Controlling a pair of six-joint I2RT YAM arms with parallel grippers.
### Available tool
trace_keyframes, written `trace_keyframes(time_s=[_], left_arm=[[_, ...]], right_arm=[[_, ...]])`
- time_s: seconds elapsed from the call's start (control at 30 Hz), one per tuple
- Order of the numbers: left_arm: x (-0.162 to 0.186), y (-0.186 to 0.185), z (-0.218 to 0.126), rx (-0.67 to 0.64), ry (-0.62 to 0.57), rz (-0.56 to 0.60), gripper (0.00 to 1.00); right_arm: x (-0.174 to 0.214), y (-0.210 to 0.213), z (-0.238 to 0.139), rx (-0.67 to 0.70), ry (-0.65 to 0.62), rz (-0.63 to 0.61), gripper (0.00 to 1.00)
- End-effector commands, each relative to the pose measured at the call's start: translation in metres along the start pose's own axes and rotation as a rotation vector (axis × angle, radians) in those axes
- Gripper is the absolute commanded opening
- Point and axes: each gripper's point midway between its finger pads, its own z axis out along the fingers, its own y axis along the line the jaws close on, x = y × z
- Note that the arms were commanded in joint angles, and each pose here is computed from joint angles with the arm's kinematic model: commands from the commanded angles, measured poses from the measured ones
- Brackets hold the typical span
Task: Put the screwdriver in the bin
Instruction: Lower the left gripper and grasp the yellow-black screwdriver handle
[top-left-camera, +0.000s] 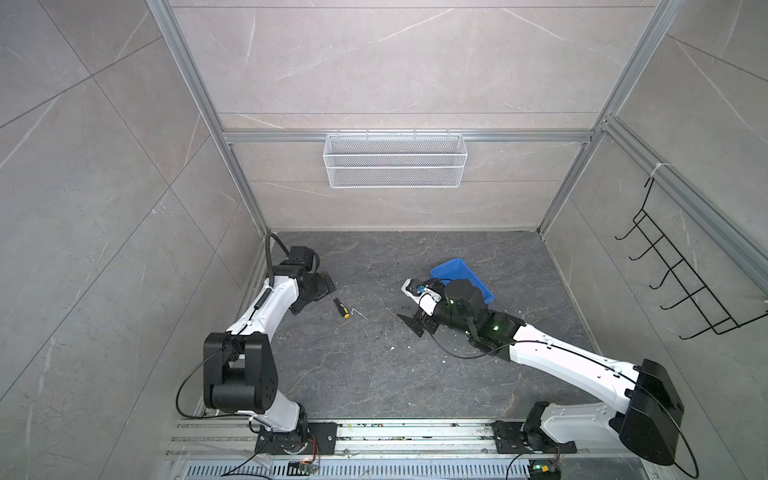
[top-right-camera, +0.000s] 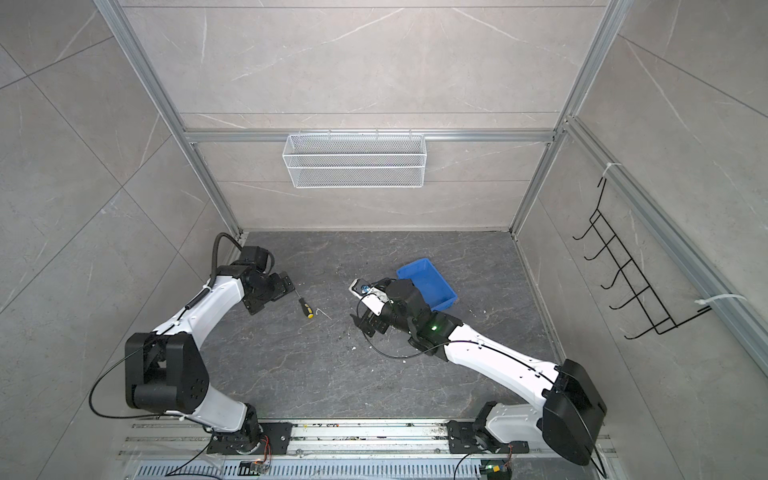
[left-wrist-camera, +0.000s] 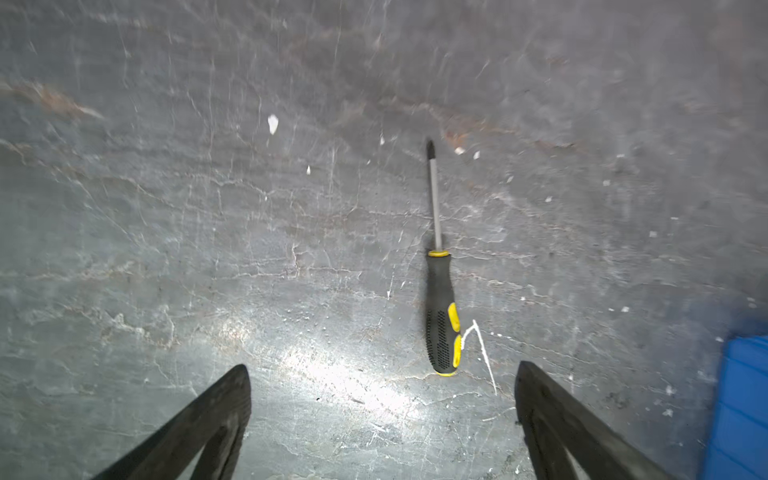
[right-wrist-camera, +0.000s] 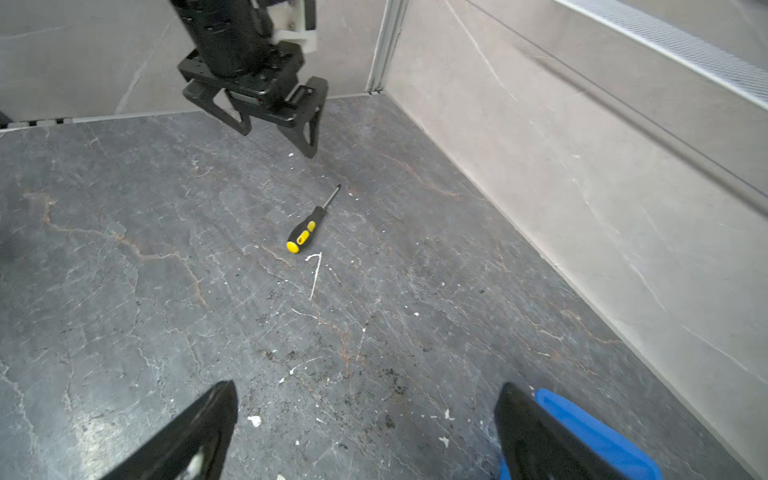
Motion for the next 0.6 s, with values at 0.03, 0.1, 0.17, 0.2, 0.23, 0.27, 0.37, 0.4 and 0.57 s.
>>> trace_keyframes(time_s=[0.03, 0.1, 0.17, 0.2, 0.23, 0.27, 0.37, 0.4, 0.57], left_arm=[[0.012, -0.009, 0.005, -0.075, 0.106, -0.027, 1.0], [0.014, -0.013, 0.012, -0.103, 0.152, -0.035, 1.0], [0.017, -0.015, 0.021, -0.131, 0.198, -0.038, 1.0], [0.017, -0.016, 0.026, -0.146, 0.218, -0.039, 1.0], [0.019, -0.017, 0.03, -0.163, 0.237, -0.038, 1.0], [0.019, -0.018, 0.034, -0.174, 0.252, -0.035, 0.99], [0.02, -0.02, 0.043, -0.204, 0.282, -0.026, 0.95], [0.02, -0.02, 0.046, -0.212, 0.286, -0.025, 0.94], [0.018, -0.019, 0.06, -0.248, 0.306, -0.014, 0.88]], right_arm=[[-0.021, 0.007, 0.007, -0.003, -0.047, -0.023, 0.99], [-0.022, 0.012, 0.009, -0.011, -0.05, -0.023, 0.99], [-0.021, 0.016, 0.01, -0.019, -0.047, -0.021, 0.99], [-0.02, 0.017, 0.011, -0.019, -0.043, -0.02, 0.99], [-0.019, 0.019, 0.011, -0.021, -0.042, -0.021, 0.99], [-0.018, 0.019, 0.011, -0.02, -0.039, -0.022, 0.99], [-0.016, 0.02, 0.01, -0.015, -0.032, -0.022, 0.99], [-0.015, 0.02, 0.01, -0.014, -0.029, -0.022, 0.99], [-0.013, 0.02, 0.01, -0.01, -0.021, -0.021, 0.99]])
